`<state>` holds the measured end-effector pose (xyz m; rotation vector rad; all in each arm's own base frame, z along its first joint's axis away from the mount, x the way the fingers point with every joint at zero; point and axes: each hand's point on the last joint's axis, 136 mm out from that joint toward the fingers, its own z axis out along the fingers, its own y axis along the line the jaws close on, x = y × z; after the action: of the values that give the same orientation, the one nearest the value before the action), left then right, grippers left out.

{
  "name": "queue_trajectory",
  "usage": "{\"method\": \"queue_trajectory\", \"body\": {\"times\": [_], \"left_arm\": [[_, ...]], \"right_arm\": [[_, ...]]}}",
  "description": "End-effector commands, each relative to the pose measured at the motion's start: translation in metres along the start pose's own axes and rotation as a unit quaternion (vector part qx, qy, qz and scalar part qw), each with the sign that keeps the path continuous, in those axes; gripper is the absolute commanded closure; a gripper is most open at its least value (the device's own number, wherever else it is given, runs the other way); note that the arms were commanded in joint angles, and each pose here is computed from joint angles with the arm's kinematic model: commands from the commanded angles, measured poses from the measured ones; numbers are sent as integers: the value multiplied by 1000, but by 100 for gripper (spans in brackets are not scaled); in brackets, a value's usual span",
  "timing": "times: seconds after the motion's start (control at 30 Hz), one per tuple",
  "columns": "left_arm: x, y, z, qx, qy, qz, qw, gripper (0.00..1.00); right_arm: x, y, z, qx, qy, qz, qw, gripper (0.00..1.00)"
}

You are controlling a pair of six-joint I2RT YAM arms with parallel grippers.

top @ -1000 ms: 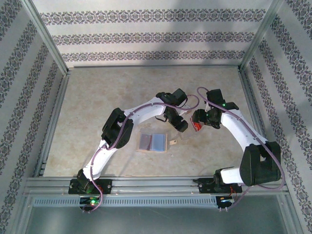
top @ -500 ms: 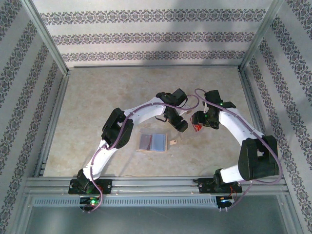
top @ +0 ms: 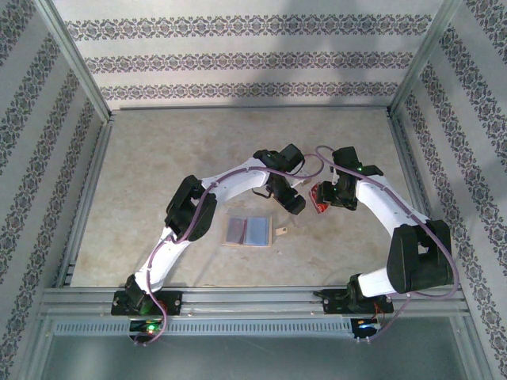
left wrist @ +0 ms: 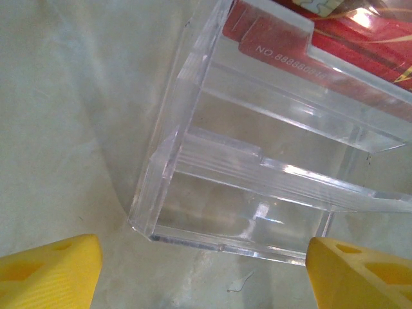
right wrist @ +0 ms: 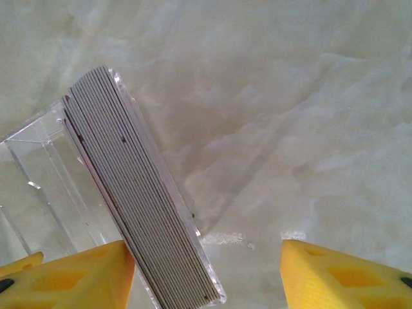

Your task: Put the credit cards into the card holder

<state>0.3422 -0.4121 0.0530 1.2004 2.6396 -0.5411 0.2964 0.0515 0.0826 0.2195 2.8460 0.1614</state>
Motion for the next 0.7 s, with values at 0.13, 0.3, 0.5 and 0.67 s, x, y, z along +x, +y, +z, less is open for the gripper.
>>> {"method": "queue_trajectory", "body": {"times": [0.13,0.3,0.5,0.67], "left_arm": [[22,-2,14,-4,41,-8,999,17],[23,-2,14,-4,41,-8,999,17],[23,-2,14,-6,41,-7,999,17],[22,-3,13,-5,40,-6,999,17]], "right_arm": [[-2,-9,-10,16,-5,-4,1000,41],[-3,-8,-14,15,-8,-4,1000,43],[-2,-8,-17,13,-9,-5,1000,45],[-1,-9,-19,14,-10,-8,1000,48]]}}
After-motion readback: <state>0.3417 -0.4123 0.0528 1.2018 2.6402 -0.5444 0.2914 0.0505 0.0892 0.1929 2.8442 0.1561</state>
